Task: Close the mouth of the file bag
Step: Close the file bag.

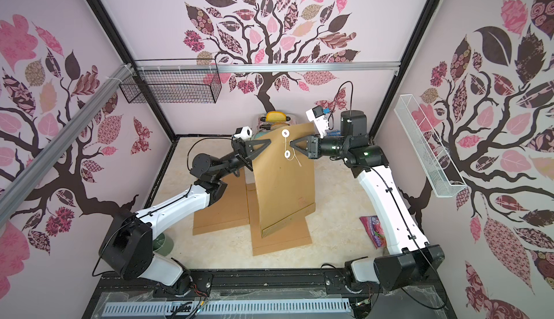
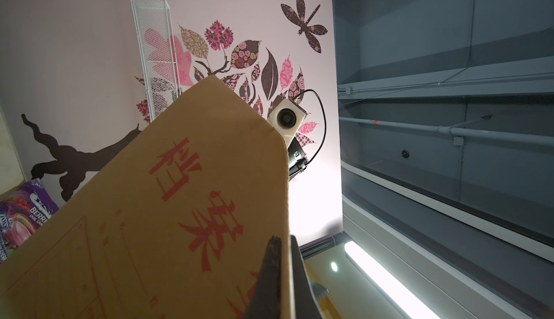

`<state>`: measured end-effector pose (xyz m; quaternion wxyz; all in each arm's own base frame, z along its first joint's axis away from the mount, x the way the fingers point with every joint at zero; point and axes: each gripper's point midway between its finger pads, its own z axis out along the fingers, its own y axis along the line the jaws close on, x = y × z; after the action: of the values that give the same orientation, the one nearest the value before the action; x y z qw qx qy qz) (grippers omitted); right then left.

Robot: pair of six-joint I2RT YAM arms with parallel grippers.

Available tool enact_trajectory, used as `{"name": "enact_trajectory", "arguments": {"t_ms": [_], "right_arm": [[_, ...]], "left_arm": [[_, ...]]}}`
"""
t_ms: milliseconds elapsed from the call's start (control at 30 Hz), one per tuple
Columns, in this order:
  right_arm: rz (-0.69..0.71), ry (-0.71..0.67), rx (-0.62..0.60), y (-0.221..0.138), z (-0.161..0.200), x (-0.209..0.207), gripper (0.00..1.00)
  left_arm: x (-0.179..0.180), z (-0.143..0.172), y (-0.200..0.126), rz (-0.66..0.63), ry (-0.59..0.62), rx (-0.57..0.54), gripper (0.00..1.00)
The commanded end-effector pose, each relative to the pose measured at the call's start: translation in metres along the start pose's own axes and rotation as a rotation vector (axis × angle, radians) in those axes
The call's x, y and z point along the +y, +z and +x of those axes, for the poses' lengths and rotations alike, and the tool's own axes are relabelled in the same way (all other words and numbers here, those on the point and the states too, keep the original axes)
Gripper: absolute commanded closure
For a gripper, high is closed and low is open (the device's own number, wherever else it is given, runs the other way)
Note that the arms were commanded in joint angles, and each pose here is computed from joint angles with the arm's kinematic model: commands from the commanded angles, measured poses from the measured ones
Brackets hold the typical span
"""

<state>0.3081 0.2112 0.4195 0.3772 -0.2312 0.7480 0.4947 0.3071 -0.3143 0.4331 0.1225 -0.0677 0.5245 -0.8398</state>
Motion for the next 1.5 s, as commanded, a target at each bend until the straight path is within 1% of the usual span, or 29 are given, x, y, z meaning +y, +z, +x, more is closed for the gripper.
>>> {"name": "enact_trajectory", "arguments": {"t_ms": [0,200,333,433,700,933,1167,1333,1467], "right_arm": [[-0.002,-0.043,-0.008,-0.007,-0.009,0.010,1.00],[-0.019,-0.026,-0.004,-0.007,-0.001,0.011,1.00],[-0.011,-0.031,-0.016,-0.010,0.002,0.012,1.00],[-0.012,-0.037,-0.019,-0.011,0.002,0.013,1.00],[0.003,-0.017,-0.042,-0.010,-0.011,0.006,1.00],[-0.024,-0.001,-0.035,-0.004,-0.018,0.003,1.00],[0.012,-0.015,-0.048,-0.001,-0.027,-0.005,1.00],[-0.038,-0.009,-0.049,0.001,-0.032,0.002,1.00],[-0.072,-0.003,-0.061,0.003,-0.034,0.009,1.00]], "left_arm": [[-0.003,0.000,-0.002,0.022,0.024,0.001,1.00],[-0.008,-0.012,-0.006,0.026,0.048,-0.036,1.00],[-0.004,-0.011,-0.007,0.000,0.052,-0.032,1.00],[-0.003,-0.011,-0.009,0.006,0.043,-0.042,1.00],[-0.003,-0.001,-0.011,-0.011,0.046,-0.008,1.00],[-0.002,0.009,-0.007,-0.006,0.040,0.007,1.00],[-0.009,0.017,-0.003,0.018,0.030,0.031,1.00],[-0.007,0.018,-0.006,0.008,0.033,0.026,1.00],[0.003,0.015,-0.005,-0.016,0.029,0.018,1.00]]}}
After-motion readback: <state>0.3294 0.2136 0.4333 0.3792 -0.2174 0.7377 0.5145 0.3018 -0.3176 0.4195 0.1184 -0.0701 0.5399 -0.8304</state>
